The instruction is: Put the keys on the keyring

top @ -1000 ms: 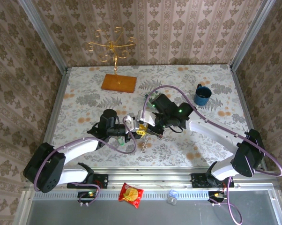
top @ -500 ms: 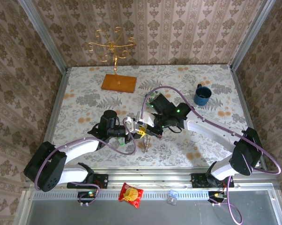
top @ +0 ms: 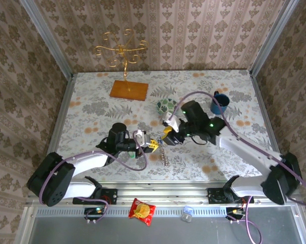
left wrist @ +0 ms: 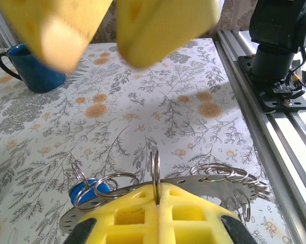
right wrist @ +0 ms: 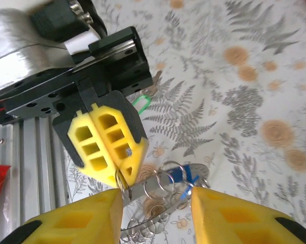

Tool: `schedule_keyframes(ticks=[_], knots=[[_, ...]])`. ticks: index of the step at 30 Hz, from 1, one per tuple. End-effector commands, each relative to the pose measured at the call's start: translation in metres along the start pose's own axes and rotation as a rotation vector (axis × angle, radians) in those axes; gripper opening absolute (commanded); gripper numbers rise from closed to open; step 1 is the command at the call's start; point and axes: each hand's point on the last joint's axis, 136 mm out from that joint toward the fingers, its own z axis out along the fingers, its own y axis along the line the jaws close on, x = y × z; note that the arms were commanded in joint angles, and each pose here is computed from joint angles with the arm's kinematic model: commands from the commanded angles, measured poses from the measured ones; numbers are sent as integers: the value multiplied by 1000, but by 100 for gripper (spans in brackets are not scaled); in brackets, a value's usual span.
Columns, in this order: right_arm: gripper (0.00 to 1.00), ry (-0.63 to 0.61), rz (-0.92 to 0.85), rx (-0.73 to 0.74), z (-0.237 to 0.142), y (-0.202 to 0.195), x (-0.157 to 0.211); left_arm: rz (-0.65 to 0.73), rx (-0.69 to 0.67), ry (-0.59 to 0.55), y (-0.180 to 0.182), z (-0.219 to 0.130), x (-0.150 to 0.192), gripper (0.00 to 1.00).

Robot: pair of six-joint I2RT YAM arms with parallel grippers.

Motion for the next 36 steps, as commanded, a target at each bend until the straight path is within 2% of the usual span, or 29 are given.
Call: schedule_keyframes(ticks=[1, 6, 14, 19, 23, 25, 28, 29, 30, 33, 36], knots=[[40, -147, -41, -14, -2, 8, -8, 27, -2, -28, 0, 0, -7, 0], [38, -227, -122, -17, 7, 15, 9, 32, -1, -29, -1, 0, -8, 0], [35, -224, -160, -56, 29, 20, 20, 34, 5, -32, -1, 0, -8, 0], [28, -207, -165, -75, 37, 21, 23, 37, 4, -32, -1, 0, -8, 0], [20, -193, -166, -84, 43, 21, 26, 36, 5, -34, -1, 0, -9, 0], [14, -190, -169, -89, 44, 21, 25, 38, 6, -35, -1, 0, -9, 0], [0, -191, -179, -93, 43, 22, 23, 36, 1, -35, 0, 0, -10, 0], [0, -189, -185, -95, 42, 23, 22, 32, -9, -33, 2, 0, -10, 0], [0, -184, -194, -94, 40, 23, 21, 28, -28, -26, 5, 0, -10, 3], [0, -136, -231, -86, 34, 24, 22, 34, -61, -2, 11, -2, -11, 27], [0, -49, -282, -78, 30, 25, 29, 54, -67, 32, 12, -5, -14, 31]])
